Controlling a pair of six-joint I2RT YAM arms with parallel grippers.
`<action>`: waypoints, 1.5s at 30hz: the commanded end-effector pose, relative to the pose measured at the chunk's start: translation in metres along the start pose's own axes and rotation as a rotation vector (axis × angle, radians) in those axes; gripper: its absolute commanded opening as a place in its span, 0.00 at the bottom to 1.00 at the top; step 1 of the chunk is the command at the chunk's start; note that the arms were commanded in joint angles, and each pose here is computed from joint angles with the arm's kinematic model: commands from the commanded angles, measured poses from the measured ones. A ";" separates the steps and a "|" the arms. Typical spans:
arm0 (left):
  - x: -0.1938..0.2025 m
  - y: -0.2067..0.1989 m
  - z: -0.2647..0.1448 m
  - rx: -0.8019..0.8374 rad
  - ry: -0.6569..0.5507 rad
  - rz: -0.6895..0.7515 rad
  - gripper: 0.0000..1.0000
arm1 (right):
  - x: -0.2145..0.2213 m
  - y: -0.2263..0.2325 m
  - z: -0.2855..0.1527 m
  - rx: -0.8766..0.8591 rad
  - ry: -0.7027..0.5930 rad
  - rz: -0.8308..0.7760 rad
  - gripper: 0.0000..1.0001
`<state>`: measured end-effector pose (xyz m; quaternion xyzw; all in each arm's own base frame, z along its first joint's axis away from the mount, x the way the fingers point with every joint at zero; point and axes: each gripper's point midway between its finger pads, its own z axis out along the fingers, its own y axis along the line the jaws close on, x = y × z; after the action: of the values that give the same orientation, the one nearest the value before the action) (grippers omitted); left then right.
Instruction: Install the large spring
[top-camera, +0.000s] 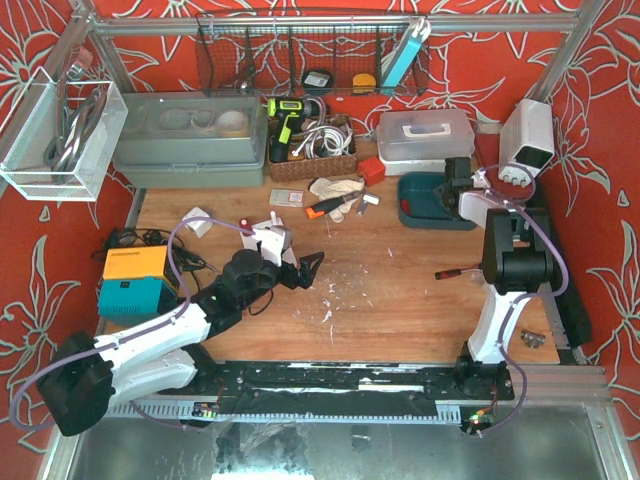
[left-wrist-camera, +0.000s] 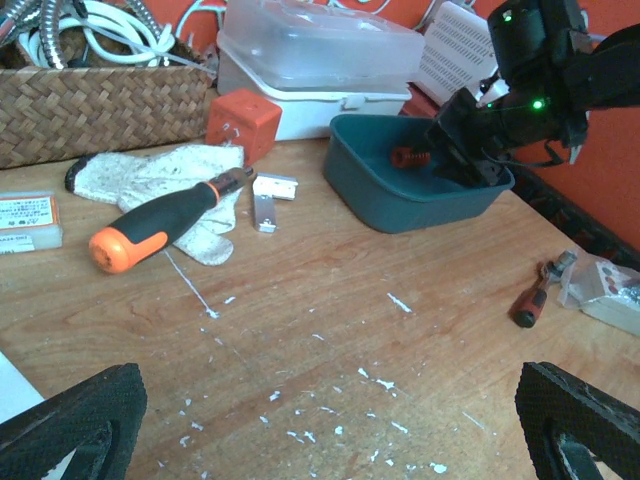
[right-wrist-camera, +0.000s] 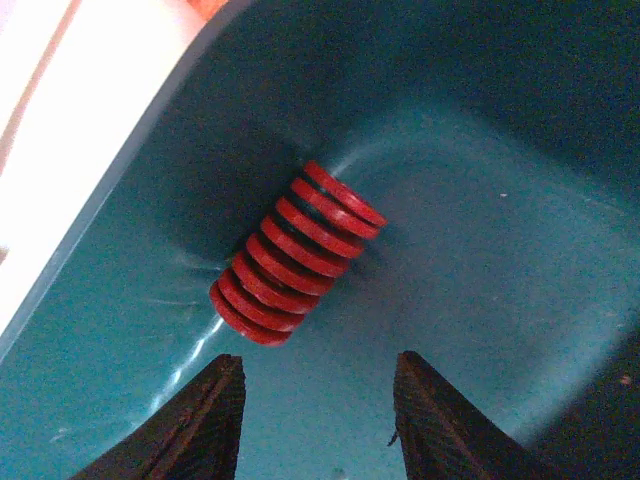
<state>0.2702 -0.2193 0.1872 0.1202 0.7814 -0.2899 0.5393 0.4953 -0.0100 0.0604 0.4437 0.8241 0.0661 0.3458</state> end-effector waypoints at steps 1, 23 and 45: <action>-0.013 -0.007 -0.004 0.027 -0.046 0.001 1.00 | -0.008 0.009 0.006 -0.016 -0.025 0.076 0.45; -0.016 -0.003 -0.006 0.004 -0.058 0.011 1.00 | -0.003 -0.011 0.052 0.066 -0.011 0.114 0.47; -0.015 0.000 -0.005 -0.015 -0.056 0.016 1.00 | -0.021 0.005 0.027 0.015 -0.002 -0.092 0.16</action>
<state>0.2714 -0.2146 0.1939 0.1125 0.7763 -0.2843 0.5513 0.5337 -0.0274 0.0404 0.4460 0.8194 0.0595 0.3552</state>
